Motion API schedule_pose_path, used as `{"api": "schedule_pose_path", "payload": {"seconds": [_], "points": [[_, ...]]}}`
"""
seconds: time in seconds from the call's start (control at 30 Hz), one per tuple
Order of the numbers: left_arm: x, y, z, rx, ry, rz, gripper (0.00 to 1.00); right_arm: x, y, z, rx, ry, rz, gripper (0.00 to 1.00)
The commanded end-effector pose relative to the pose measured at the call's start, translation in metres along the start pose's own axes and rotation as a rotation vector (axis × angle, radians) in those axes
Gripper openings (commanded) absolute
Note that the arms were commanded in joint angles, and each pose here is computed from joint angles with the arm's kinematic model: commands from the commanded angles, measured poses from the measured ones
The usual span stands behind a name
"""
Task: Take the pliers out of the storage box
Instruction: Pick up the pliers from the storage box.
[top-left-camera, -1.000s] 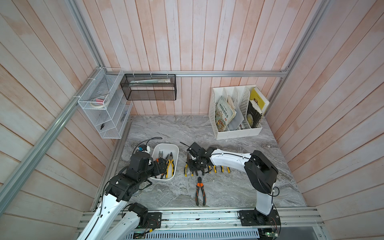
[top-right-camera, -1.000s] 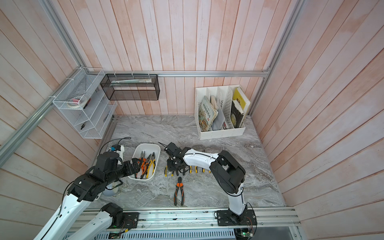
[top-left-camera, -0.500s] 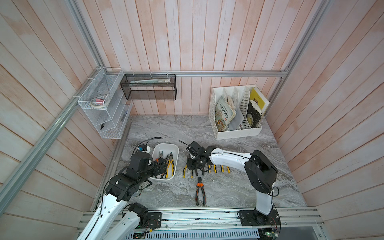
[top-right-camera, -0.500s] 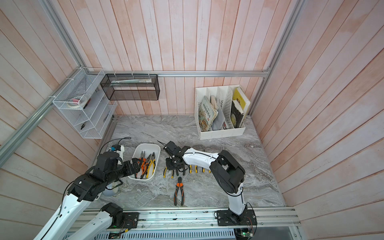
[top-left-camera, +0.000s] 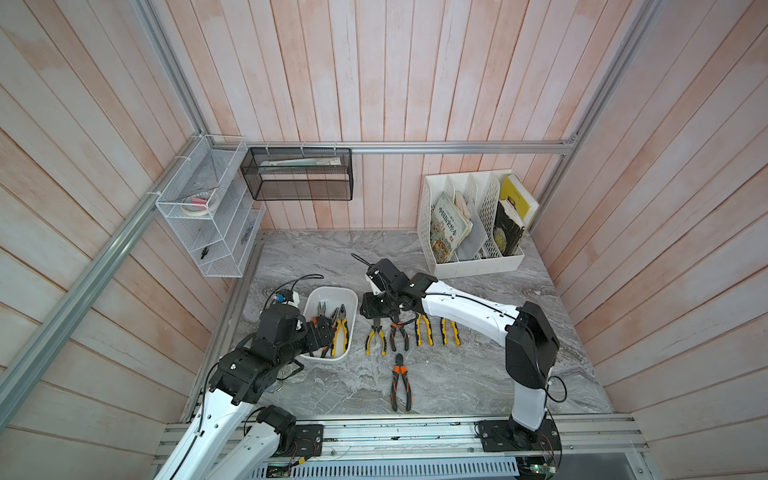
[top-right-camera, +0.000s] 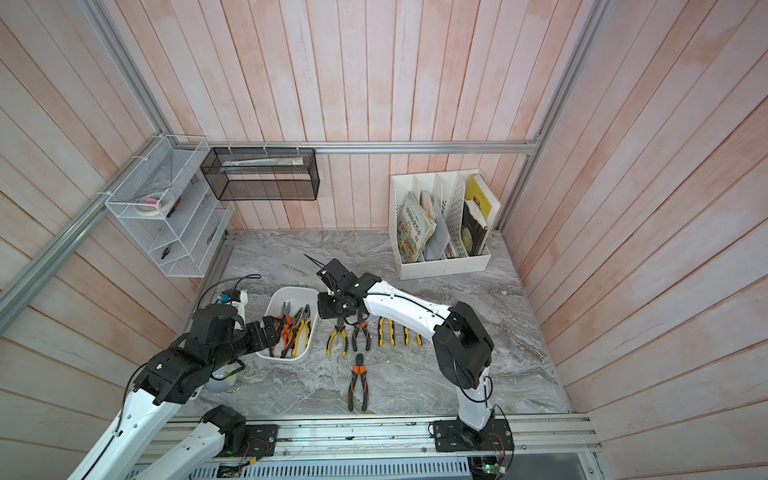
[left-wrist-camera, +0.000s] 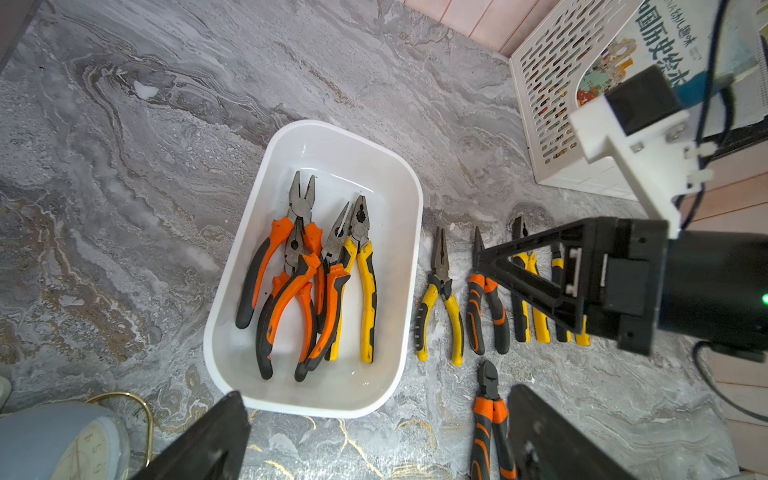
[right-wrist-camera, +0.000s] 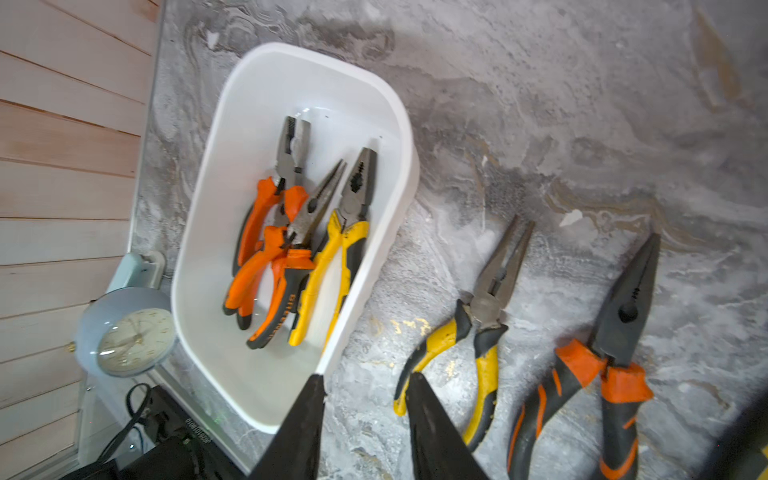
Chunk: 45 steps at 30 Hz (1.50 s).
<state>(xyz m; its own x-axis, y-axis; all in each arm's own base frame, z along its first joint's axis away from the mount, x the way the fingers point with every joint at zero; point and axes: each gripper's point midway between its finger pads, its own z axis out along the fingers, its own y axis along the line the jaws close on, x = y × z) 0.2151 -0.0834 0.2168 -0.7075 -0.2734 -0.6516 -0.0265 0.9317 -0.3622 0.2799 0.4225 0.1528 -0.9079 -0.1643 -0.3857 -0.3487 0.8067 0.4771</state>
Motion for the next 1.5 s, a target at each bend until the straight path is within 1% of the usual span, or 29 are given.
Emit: {"api": "schedule_pose_path", "payload": {"seconds": [0.0,0.07,0.17,0.2,0.3,0.43,0.63,0.83,1.13,1.33,1.47], "points": [[-0.005,0.006,-0.006,-0.016,-0.049,-0.02,1.0,0.01,0.03,-0.001,-0.067,0.049,0.019,0.38],[-0.007,0.007,-0.009,-0.016,-0.066,-0.027,1.0,0.015,0.042,0.006,-0.077,0.07,0.024,0.41],[-0.008,0.009,-0.013,-0.019,-0.083,-0.033,1.0,0.025,0.057,0.021,-0.082,0.116,0.016,0.49],[-0.009,0.009,-0.014,-0.019,-0.09,-0.035,1.0,0.031,0.056,0.028,-0.062,0.137,0.021,0.52],[-0.011,0.01,-0.018,-0.018,-0.109,-0.041,1.0,0.039,0.061,0.043,-0.052,0.17,0.026,0.54],[-0.014,0.012,-0.026,-0.012,-0.144,-0.051,1.0,0.048,0.058,0.057,-0.027,0.198,0.055,0.53],[-0.019,0.013,-0.038,0.005,-0.201,-0.068,1.0,0.066,0.06,0.077,-0.023,0.235,0.085,0.48],[-0.019,0.012,-0.038,0.013,-0.201,-0.065,1.0,0.075,0.068,0.095,-0.022,0.268,0.078,0.48],[-0.02,0.011,-0.043,0.031,-0.22,-0.065,1.0,0.078,0.051,0.119,0.088,0.305,0.063,0.5],[-0.02,0.01,-0.044,0.038,-0.219,-0.06,1.0,0.084,0.041,0.131,0.121,0.329,0.059,0.45],[-0.019,0.009,-0.044,0.043,-0.219,-0.058,1.0,0.085,0.036,0.135,0.135,0.332,0.055,0.39]]}}
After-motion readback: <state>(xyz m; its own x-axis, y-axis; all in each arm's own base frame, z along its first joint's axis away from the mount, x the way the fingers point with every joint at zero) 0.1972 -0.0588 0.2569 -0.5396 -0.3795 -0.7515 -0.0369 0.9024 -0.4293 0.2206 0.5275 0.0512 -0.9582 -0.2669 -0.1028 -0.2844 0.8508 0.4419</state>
